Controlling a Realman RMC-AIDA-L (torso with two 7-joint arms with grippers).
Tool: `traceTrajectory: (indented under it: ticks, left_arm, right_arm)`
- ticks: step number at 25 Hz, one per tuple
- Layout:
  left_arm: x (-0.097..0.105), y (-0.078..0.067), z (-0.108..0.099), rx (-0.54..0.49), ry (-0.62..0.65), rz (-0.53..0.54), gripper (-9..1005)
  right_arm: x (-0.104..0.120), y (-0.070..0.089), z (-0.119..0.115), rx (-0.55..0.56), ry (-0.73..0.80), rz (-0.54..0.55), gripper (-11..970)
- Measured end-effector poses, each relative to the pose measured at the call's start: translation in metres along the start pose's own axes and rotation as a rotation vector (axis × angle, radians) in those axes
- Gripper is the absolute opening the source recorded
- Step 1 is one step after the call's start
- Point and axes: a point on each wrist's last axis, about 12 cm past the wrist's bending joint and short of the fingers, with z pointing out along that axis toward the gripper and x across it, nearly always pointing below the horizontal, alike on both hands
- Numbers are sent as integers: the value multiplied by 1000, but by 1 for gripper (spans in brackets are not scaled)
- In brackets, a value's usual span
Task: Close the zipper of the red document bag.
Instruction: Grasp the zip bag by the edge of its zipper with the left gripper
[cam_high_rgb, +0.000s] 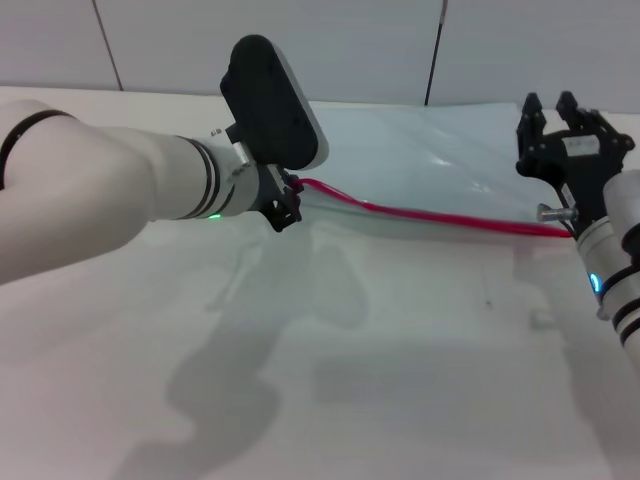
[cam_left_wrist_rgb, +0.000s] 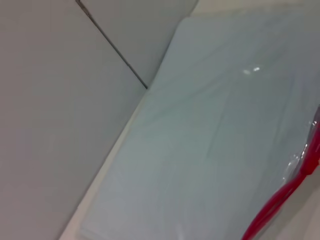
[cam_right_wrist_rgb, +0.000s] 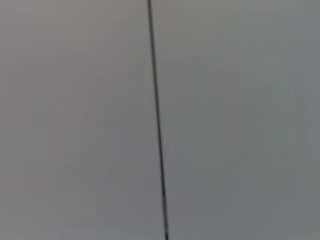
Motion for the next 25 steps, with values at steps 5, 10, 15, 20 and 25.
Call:
traceTrajectory:
  ticks: [5,10,15,20,25]
  left_arm:
    - [-4,1,-9,-30,-30,14,35]
    - [-9,1,-23,-66,-77,13,34]
    - [-11,1,-34,-86,-114,3,33]
    - [-9,-2,-41,-109,-124,15,33]
    - [-9,-4,-46,-117,-138,10,34]
  right_arm:
    - [-12,9,-4,-45,0,-35,343]
    - [-29,11,-8,-118,15,-22,349]
    - [-38,18,-10,-228,42,-33,352]
    - [-38,27,-9,-310,75,-55,353]
    - [-39,36,-6,-399,109,-89,355]
